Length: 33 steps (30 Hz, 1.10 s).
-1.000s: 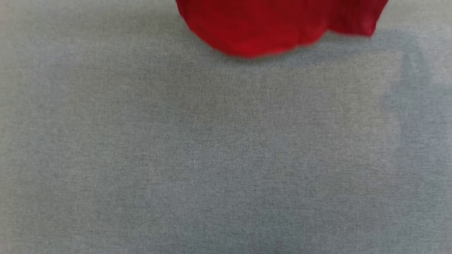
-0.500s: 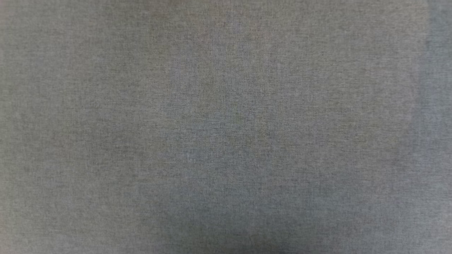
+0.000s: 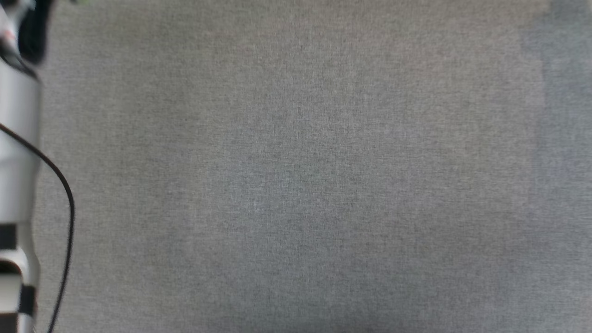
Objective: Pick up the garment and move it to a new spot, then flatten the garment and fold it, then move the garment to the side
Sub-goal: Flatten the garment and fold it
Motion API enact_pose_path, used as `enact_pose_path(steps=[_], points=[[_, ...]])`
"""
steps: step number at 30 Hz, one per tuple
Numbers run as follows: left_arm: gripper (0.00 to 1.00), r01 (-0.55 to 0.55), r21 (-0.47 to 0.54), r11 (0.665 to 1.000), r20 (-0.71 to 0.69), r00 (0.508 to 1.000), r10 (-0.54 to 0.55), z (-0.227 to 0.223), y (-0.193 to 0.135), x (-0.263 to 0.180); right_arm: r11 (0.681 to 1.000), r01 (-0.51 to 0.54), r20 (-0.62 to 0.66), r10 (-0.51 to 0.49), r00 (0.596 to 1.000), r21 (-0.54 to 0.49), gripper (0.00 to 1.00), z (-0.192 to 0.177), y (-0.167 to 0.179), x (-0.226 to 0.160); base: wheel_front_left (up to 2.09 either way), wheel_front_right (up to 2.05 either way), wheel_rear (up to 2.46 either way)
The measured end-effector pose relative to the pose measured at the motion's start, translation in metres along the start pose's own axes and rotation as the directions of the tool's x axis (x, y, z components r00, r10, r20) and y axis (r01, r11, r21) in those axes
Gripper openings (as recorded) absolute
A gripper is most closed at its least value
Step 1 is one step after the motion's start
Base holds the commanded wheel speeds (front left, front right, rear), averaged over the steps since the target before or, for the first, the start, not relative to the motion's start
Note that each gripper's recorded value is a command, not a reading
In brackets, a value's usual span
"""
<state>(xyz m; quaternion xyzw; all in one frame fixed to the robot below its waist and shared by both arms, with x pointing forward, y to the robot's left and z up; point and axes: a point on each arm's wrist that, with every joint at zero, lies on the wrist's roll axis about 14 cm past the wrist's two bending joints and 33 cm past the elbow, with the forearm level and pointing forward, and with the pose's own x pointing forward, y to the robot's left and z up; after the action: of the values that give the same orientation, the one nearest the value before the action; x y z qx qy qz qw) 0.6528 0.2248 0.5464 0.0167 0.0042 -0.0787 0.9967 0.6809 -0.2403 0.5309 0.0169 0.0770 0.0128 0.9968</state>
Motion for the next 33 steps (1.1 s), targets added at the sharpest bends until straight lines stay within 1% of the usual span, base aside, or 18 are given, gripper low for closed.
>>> enact_pose_path(steps=[3,7,11,14,21,30,33], points=[[0.00,-0.010,-0.044,0.999,-0.067,0.998,0.007,-0.026,-0.002,-0.024,1.000,0.001,-0.091,-0.001,0.996,0.003,0.00,-0.027,-0.003,-0.019,0.00,0.00,0.00],[0.00,-0.021,-0.066,0.998,-0.143,0.990,0.012,-0.049,-0.004,-0.057,1.000,0.009,-0.208,-0.005,0.978,0.016,0.00,-0.057,-0.009,-0.049,0.00,0.00,0.00],[0.00,-0.027,-0.107,0.994,-0.213,0.977,0.003,-0.068,-0.009,-0.090,0.999,0.036,-0.278,-0.028,0.960,0.022,0.00,-0.076,-0.022,-0.079,0.00,0.00,0.00],[0.00,-0.039,-0.132,0.991,-0.294,0.956,-0.001,-0.086,-0.012,-0.118,0.998,0.047,-0.339,-0.030,0.940,0.042,0.00,-0.093,-0.025,-0.104,0.00,0.00,0.00],[0.00,-0.059,-0.193,0.979,-0.420,0.907,-0.028,-0.112,-0.023,-0.174,0.992,0.086,-0.409,-0.042,0.912,0.089,0.00,-0.110,-0.036,-0.151,0.00,0.00,0.00],[0.00,-0.069,-0.254,0.965,-0.509,0.858,-0.072,-0.127,-0.043,-0.234,0.982,0.121,-0.499,-0.033,0.866,0.144,0.00,-0.131,-0.046,-0.212,0.00,0.00,0.00],[0.00,-0.075,-0.268,0.960,-0.526,0.847,-0.081,-0.127,-0.048,-0.254,0.978,0.128,-0.537,-0.021,0.843,0.162,0.00,-0.140,-0.047,-0.237,0.00,0.00,0.00]])
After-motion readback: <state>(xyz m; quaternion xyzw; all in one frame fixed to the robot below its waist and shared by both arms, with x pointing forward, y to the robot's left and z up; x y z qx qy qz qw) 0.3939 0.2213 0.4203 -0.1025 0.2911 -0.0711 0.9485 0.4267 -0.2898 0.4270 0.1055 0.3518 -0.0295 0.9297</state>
